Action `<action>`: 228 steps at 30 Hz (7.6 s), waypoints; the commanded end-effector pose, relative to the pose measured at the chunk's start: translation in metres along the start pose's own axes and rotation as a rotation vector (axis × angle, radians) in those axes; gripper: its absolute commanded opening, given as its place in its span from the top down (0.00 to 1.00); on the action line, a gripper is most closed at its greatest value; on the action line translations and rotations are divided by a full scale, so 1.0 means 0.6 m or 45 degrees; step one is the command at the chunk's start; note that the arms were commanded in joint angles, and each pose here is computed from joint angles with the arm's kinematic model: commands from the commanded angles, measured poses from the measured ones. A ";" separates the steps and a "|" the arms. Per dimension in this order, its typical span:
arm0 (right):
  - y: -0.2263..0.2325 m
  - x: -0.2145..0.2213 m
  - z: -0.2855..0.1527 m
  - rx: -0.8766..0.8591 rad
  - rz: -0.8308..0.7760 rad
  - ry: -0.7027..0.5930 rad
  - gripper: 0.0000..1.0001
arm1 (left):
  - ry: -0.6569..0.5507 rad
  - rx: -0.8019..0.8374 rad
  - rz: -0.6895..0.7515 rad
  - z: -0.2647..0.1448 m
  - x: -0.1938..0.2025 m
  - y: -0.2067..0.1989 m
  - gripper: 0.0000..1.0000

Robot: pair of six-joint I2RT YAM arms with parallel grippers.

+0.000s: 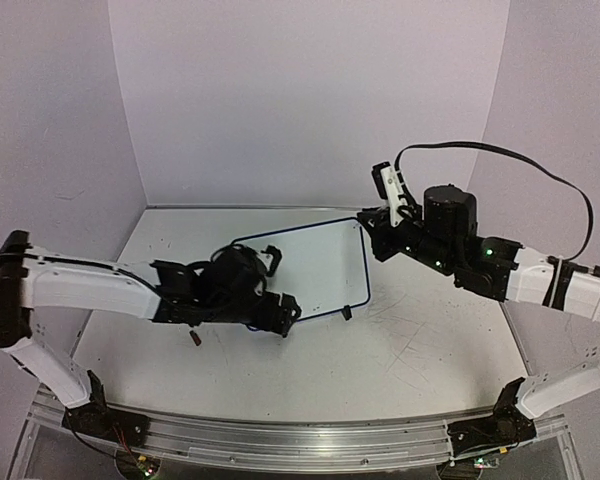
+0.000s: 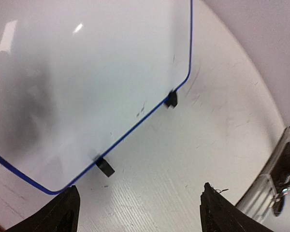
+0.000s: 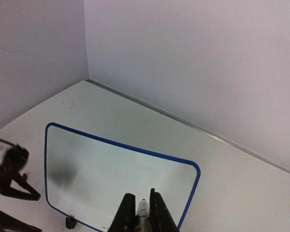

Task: Write a sentence on the whiteboard
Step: Hold the whiteboard at the center of the board, then write a sentence on the whiteboard.

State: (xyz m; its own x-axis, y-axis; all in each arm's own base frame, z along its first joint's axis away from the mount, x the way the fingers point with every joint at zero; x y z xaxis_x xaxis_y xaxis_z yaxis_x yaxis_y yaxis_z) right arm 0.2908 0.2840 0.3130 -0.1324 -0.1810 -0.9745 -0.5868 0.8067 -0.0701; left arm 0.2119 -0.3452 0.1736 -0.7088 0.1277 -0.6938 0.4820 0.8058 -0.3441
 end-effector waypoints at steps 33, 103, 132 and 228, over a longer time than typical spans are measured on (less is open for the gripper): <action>0.200 -0.064 0.138 -0.430 -0.169 -0.131 1.00 | -0.342 0.759 -0.061 -0.016 -0.070 0.236 0.29; 0.276 0.014 0.249 -0.351 -0.313 -0.042 1.00 | -0.435 0.776 0.221 0.013 -0.088 0.233 1.00; 0.272 0.016 0.270 -0.278 -0.296 -0.045 1.00 | -0.428 0.795 0.231 0.012 -0.087 0.227 1.00; 0.266 0.006 0.269 -0.256 -0.155 -0.067 1.00 | -0.420 0.807 0.232 0.009 -0.087 0.224 1.00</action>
State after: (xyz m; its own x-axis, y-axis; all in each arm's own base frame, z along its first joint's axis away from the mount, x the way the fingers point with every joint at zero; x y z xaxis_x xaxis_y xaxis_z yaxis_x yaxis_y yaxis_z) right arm 0.3185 0.4973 0.2527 -0.0244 -0.2683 -0.9630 -0.7537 0.6378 -0.1586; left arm 0.3176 -0.2465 0.1488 -0.5136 -0.0310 -0.8575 0.8178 0.2848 -0.5001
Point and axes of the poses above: each gripper's point midway between its finger pads, its own z axis out along the fingers, its own y axis along the line the jaws close on, x = y × z, the point moved 3 cm from there along -z, back along the fingers
